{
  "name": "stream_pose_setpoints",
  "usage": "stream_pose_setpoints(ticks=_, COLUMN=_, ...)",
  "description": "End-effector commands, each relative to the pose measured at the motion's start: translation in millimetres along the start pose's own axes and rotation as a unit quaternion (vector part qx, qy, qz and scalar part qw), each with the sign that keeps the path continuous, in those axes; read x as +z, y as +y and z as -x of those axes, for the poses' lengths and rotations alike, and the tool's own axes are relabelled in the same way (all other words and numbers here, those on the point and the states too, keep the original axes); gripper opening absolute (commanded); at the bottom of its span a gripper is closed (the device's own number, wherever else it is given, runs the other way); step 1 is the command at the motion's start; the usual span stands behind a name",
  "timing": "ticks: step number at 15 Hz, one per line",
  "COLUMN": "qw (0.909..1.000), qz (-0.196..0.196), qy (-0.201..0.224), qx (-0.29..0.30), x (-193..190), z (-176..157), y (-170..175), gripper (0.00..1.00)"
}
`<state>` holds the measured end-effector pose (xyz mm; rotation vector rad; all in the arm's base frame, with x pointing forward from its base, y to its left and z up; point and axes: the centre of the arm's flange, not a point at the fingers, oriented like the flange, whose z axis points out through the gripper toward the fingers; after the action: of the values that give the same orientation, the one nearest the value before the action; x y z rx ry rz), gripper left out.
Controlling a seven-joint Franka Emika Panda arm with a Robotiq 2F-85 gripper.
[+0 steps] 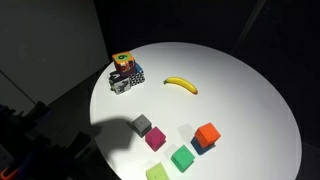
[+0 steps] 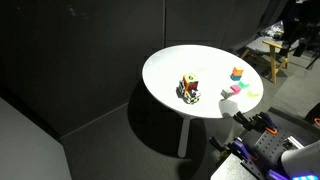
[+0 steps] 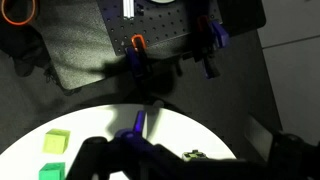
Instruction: Put the plush block on the table
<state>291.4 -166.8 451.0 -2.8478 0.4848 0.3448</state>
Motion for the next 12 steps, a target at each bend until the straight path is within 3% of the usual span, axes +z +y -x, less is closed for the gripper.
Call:
stream_pose_setpoints(ticks=1, qw=1.0, qz=0.0, qy=0.0, qx=0.0, x=-0.1, z=0.1, y=0.0, gripper=1.0)
stream_pose_setpoints(ticks=12, qw=0.9999, qz=0.009, qy=0.013, qx=0.005, x=-1.1, z=-5.0, y=-1.8, gripper=1.0)
